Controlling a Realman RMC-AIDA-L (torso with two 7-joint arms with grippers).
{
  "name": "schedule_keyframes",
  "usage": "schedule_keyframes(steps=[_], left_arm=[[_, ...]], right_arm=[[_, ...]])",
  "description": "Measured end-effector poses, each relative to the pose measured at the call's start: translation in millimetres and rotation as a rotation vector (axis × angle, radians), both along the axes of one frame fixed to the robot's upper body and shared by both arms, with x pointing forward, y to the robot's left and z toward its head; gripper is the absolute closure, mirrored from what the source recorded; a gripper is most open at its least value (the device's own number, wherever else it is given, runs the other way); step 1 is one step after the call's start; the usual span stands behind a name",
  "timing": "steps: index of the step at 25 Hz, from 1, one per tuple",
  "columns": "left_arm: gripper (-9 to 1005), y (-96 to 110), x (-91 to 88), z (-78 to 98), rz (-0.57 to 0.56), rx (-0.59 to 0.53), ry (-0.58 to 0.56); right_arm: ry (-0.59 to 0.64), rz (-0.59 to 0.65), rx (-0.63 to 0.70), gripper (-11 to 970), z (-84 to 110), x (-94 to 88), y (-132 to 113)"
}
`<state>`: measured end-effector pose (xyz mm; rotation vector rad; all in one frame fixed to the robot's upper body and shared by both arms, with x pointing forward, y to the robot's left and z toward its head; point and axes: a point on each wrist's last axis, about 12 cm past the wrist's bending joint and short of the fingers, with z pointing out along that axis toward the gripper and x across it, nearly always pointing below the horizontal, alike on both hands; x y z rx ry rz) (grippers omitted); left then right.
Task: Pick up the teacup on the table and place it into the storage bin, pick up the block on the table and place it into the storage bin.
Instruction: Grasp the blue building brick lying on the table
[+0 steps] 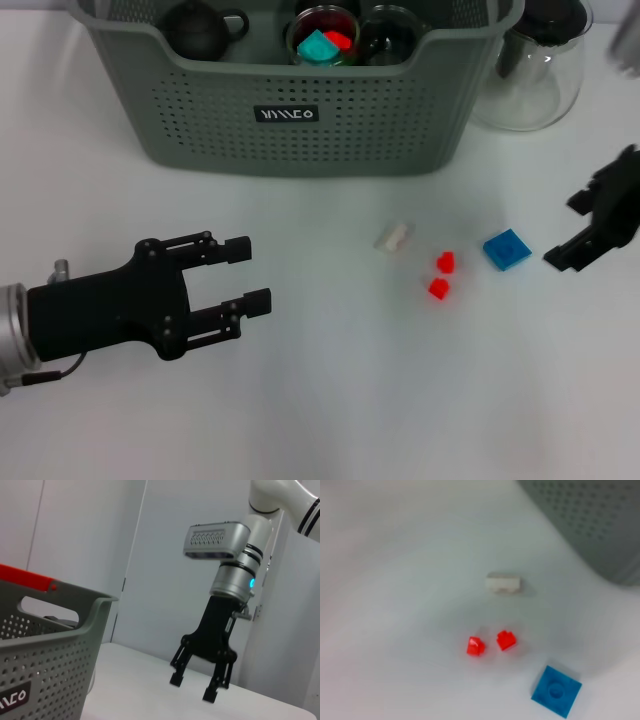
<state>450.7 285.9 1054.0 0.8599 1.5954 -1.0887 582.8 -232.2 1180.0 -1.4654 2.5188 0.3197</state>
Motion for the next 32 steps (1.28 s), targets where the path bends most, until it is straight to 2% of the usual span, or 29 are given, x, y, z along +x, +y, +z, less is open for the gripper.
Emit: schedule_keyframes(steps=[3,6,9,13,16,25,32], left_arm=[[369,-1,0.3,-2.0,0.002,-0.002,0.010],[370,-2,0.5,-3.4,0.008,-0.001,0.015],[370,-3,2.3,-4.0,0.013,0.001,0.017],[370,-4,6.1,-6.0,0.023,0.011,0.023],[370,-5,8.0,-9.3,0.036,0.027,0.035],[371,-5,9.5,-15.0,0.066,0.046,0.054],[371,-4,9.2,-15.5,0.076,0.047,0.055]], right_arm=[[-0.015,-0.003,-0.025,107,-12.3,5.1,11],[-0.006,-0.087,-0.048,112,-26.3,9.5,17],[0.013,-0.209,-0.072,126,-36.2,10.7,25],[0.044,-0.401,-0.058,143,-39.0,10.2,31],[0.068,-0.465,-0.048,157,-40.2,8.3,32],[0.065,-0.520,-0.048,197,-48.3,8.8,37],[0.022,-0.475,-0.049,228,-55.9,8.8,52]])
